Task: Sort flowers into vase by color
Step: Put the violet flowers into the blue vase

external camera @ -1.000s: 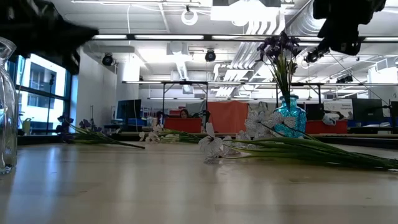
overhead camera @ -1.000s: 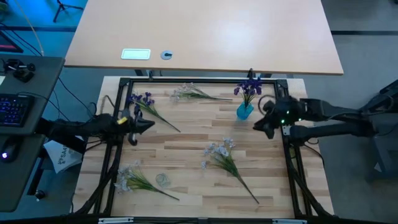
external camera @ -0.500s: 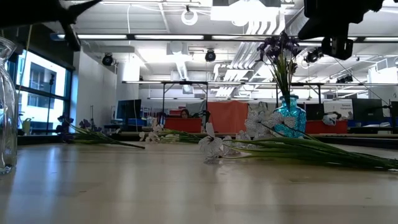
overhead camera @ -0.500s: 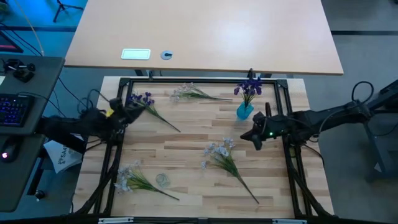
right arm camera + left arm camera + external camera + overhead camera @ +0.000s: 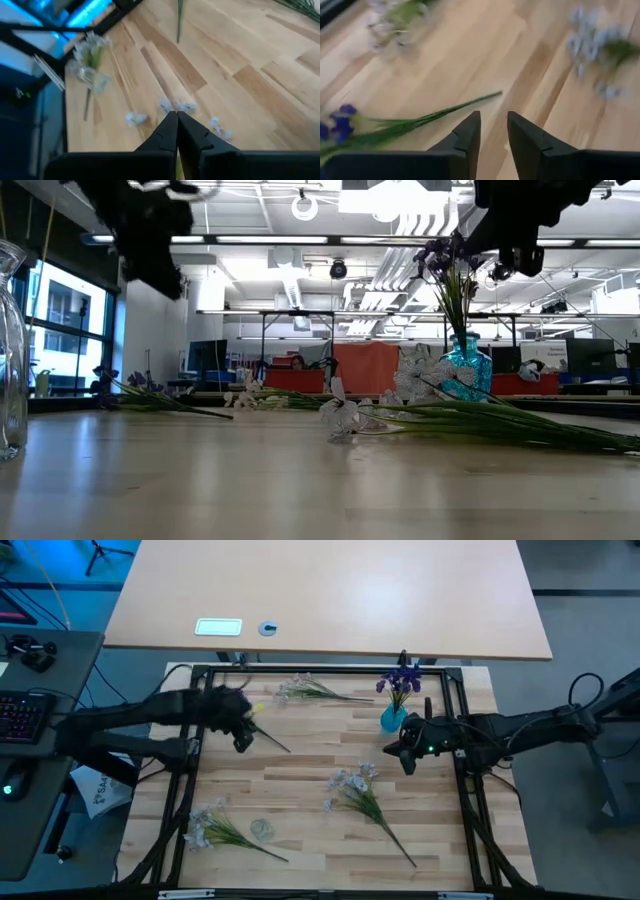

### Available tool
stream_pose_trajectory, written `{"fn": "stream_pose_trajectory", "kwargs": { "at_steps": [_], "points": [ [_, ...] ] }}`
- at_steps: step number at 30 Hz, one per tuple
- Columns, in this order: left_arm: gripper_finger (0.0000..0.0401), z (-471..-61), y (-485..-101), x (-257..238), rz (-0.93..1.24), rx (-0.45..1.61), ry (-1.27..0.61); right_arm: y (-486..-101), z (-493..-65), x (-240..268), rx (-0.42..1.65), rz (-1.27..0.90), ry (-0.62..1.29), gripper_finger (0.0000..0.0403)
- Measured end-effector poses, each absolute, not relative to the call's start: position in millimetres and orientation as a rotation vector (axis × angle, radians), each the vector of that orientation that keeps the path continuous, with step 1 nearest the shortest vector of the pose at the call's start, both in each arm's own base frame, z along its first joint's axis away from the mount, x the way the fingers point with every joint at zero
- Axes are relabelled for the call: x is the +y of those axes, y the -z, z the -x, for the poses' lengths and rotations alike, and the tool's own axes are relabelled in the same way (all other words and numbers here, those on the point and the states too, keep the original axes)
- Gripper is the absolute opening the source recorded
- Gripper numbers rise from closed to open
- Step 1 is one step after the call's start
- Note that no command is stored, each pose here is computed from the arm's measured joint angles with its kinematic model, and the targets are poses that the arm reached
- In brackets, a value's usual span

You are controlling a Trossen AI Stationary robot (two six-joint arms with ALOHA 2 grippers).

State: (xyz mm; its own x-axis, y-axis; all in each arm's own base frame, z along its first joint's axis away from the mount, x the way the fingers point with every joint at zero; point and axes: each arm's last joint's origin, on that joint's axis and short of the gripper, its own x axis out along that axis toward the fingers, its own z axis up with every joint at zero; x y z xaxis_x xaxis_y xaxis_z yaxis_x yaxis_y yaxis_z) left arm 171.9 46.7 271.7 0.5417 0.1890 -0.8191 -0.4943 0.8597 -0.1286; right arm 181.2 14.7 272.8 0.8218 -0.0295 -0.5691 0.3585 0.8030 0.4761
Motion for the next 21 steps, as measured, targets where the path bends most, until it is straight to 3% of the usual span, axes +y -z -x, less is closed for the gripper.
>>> {"fn": "stream_pose_trajectory", "kwargs": {
  "at_steps": [9, 15, 21],
  "points": [
    [0.0115, -221, -222, 68, -0.205, 1.259, -0.097, -265, -176, 7, 0.706, -0.467, 0.129, 0.0],
    [0.0115, -232, -187, 72, -0.297, 1.457, 0.061, -265, -176, 7, 0.71, -0.42, 0.122, 0.0],
    [0.0115, -239, -169, 84, -0.379, 1.523, 0.082, -265, -176, 6, 0.703, -0.455, 0.151, 0.0]
  ]
}}
